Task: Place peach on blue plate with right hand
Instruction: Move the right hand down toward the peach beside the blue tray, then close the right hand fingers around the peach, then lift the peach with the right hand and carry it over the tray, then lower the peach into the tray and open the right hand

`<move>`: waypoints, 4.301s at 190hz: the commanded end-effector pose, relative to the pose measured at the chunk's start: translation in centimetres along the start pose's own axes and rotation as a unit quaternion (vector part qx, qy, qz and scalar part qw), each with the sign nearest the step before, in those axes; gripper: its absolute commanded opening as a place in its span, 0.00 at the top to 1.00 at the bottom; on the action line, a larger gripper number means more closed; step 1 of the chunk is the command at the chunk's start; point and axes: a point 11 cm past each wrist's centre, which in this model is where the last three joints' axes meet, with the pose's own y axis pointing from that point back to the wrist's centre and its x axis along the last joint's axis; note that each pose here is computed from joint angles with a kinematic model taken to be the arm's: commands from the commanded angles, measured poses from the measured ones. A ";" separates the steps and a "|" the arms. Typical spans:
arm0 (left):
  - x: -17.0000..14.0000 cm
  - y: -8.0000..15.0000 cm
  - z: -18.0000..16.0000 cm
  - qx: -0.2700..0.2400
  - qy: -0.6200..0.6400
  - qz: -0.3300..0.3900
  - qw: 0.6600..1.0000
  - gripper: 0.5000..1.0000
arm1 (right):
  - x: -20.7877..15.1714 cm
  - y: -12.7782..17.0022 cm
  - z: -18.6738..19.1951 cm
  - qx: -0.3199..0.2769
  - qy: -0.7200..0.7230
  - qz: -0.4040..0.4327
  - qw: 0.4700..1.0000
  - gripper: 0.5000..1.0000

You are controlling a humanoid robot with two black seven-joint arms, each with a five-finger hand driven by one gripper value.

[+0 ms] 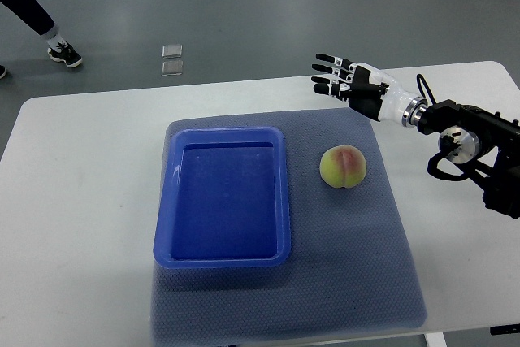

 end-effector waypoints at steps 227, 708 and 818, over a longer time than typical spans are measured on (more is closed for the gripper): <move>0.0 0.0 0.2 -0.001 0.001 0.001 1.000 0.00 | -3.9 2.1 -2.2 -0.177 0.542 -0.191 0.799 0.14; 0.0 0.0 0.1 -0.001 0.001 0.000 1.000 0.00 | -18.5 -6.2 5.1 -0.064 0.608 -0.261 0.747 0.70; 0.0 0.0 0.2 -0.001 0.001 0.001 1.000 0.00 | -18.1 -6.1 4.8 -0.068 0.599 -0.259 0.754 0.15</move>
